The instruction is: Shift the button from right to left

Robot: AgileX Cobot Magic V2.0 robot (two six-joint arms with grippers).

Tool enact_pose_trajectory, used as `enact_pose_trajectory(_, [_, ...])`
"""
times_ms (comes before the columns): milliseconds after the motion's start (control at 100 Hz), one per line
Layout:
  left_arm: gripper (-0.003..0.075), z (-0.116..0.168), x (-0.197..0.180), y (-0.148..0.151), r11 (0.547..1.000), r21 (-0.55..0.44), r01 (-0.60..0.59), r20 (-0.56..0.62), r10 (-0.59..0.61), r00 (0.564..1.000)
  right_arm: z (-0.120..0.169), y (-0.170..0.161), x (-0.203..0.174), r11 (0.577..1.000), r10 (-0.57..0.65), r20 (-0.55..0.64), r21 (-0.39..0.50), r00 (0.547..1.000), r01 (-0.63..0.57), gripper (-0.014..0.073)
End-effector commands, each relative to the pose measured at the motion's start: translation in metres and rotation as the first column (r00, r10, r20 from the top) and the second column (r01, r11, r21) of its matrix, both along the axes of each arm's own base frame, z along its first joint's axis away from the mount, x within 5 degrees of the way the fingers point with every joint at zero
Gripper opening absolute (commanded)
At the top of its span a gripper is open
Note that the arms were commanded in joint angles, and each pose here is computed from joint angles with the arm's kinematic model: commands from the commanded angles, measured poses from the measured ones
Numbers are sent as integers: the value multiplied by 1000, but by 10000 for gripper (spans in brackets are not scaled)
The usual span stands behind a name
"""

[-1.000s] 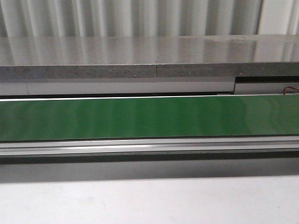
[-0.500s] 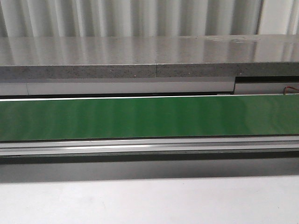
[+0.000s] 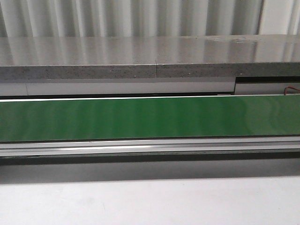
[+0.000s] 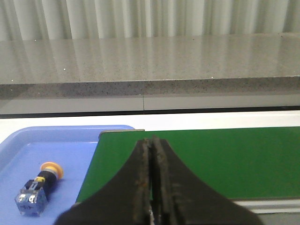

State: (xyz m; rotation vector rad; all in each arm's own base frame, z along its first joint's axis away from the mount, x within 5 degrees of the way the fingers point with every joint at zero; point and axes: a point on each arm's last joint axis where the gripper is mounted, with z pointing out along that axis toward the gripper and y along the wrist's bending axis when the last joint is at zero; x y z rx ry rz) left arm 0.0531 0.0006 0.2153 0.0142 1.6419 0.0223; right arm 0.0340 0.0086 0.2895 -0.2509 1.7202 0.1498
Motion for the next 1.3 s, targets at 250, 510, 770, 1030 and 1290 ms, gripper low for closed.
enact_pose_trajectory(250, [-20,-25,2,-1,1000,-23,9,33,-8,999,14,0,1,1000,-3,89,6,996,3,-66])
enact_pose_trajectory(510, [-20,-24,2,-1,1000,-23,9,42,-8,999,14,0,1,1000,-3,88,6,996,3,-66])
enact_pose_trajectory(770, [-20,-24,2,-1,1000,-23,9,42,-8,999,14,0,1,1000,-3,88,6,996,3,-66])
enact_pose_trajectory(1030, [-20,-24,2,-1,1000,-23,9,42,-8,999,14,0,1,1000,-3,88,6,996,3,-66])
enact_pose_trajectory(1290, [-20,-24,2,-1,1000,-23,9,42,-8,999,14,0,1,1000,-7,99,4,995,7,-66])
